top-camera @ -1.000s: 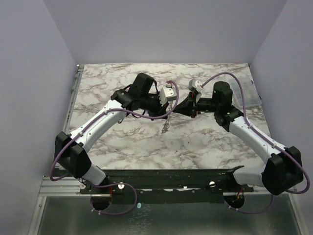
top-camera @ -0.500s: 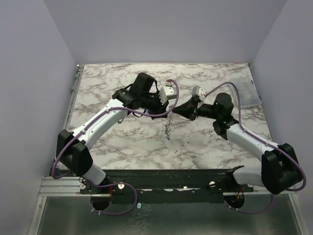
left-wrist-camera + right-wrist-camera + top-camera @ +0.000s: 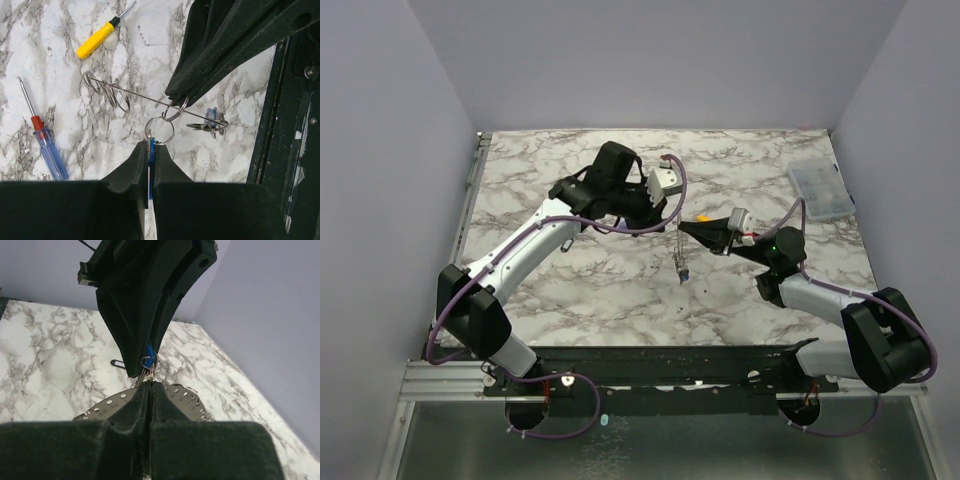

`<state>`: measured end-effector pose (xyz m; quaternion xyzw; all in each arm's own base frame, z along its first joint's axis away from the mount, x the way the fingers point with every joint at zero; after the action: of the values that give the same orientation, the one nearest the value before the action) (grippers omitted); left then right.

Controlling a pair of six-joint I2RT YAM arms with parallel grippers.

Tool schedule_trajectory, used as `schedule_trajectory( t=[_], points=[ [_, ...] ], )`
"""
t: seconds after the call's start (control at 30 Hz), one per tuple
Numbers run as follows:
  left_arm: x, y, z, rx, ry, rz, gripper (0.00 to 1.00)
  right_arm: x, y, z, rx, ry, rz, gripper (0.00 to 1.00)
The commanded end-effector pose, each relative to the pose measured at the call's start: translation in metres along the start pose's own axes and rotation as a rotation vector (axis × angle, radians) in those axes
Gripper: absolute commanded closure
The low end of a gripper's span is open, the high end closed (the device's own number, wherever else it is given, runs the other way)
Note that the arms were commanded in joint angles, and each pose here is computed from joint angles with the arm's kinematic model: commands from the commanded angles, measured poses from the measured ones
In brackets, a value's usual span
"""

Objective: Remove the keys from the keyring

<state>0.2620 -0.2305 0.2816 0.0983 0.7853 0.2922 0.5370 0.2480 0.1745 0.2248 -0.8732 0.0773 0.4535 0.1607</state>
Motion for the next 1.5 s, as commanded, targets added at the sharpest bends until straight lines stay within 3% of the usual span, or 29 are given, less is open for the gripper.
schedule_trajectory(
  t=[0.0,0.37,0.8,1.47],
  points=[
    [-0.013,0.005,0.001,-0.015,-0.029,-0.033,1.0,-0.017,0.001,-0.013,0.103,0.167,-0.086,0.99],
    [-0.027,0.015,-0.011,-0.04,-0.135,-0.043,1.0,-0.011,0.006,-0.012,0.133,0.224,-0.058,0.99],
    [-0.023,-0.007,-0.008,0.012,-0.095,-0.013,1.0,-0.026,0.001,-0.004,0.087,0.234,-0.155,0.99],
    [-0.016,-0.012,-0.024,0.069,-0.133,0.027,1.0,-0.022,0.002,-0.005,0.128,0.266,-0.132,0.99]
  ],
)
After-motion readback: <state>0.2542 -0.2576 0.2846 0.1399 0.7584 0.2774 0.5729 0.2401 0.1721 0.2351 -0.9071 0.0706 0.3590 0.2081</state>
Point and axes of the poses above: each gripper's point midway between its finger pads, its own y axis back along the fingers, its own z axis along the line the jaws close on, x = y × z, the point moved 9 cm from there along y, back along the fingers, and after that the axes turned 12 degrees about y, right-handed, at the moved point
